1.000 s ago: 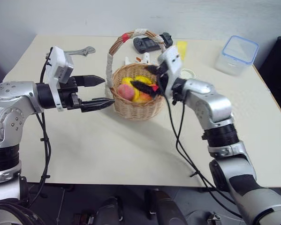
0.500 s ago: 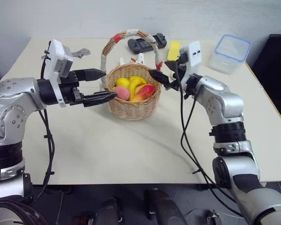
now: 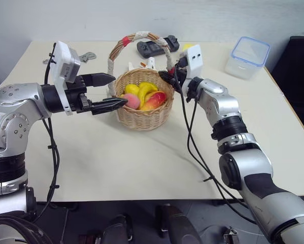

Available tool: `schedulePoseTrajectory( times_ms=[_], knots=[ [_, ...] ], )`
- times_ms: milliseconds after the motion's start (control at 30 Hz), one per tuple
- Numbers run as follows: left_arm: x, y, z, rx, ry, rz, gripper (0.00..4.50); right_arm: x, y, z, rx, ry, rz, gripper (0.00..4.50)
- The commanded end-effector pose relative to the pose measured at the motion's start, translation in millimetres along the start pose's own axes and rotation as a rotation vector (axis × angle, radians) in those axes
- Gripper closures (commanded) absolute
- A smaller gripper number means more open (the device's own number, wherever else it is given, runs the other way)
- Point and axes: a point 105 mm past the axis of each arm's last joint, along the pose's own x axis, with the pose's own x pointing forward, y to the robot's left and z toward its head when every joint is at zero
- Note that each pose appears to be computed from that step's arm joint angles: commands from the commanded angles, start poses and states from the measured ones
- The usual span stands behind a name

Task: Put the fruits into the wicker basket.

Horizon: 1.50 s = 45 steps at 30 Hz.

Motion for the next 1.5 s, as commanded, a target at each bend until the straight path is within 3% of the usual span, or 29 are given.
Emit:
schedulePoseTrajectory(
  times_ms=[33, 233, 567, 800, 1033, 1200, 1367, 1500],
  knots=[
    [-1.2, -4.4, 14.2, 0.050, -0.040, -0.011, 0.00, -4.0, 2.8, 25.8, -0.059, -0.094, 0.030, 4.12],
    [16.6, -17.6, 21.1, -0.004, -0.127, -0.089, 0.00, -51.4, -7.8, 34.0, -0.150, -0.161, 0.013, 4.25],
    [33.1, -20.6, 6.9, -0.023, -0.112, -0.163, 0.00, -217.3, -77.8, 48.9, -0.150, -0.145, -0.371, 4.25],
    [47.1, -16.2, 4.3, -0.046, -0.135, -0.201, 0.00, -263.1, -95.5, 4.7, -0.126, -0.052, -0.557, 4.25],
    [44.1, -13.0, -3.2, -0.071, -0.116, -0.239, 0.00, -300.1, -90.1, 11.3, -0.120, -0.039, -0.549, 1.82],
    [33.0, -10.4, -4.8, -0.072, -0.100, -0.260, 0.00, -349.6, -75.0, 30.7, -0.122, 0.107, -0.411, 0.07],
    [18.3, -8.7, -3.2, -0.062, -0.074, -0.289, 0.00, -404.4, -59.7, 60.9, 0.017, 0.247, -0.260, 0.01],
    [13.7, -8.8, 0.9, -0.074, -0.082, -0.306, 0.00, -410.0, -59.3, 77.1, 0.063, 0.223, -0.228, 0.01]
  ],
)
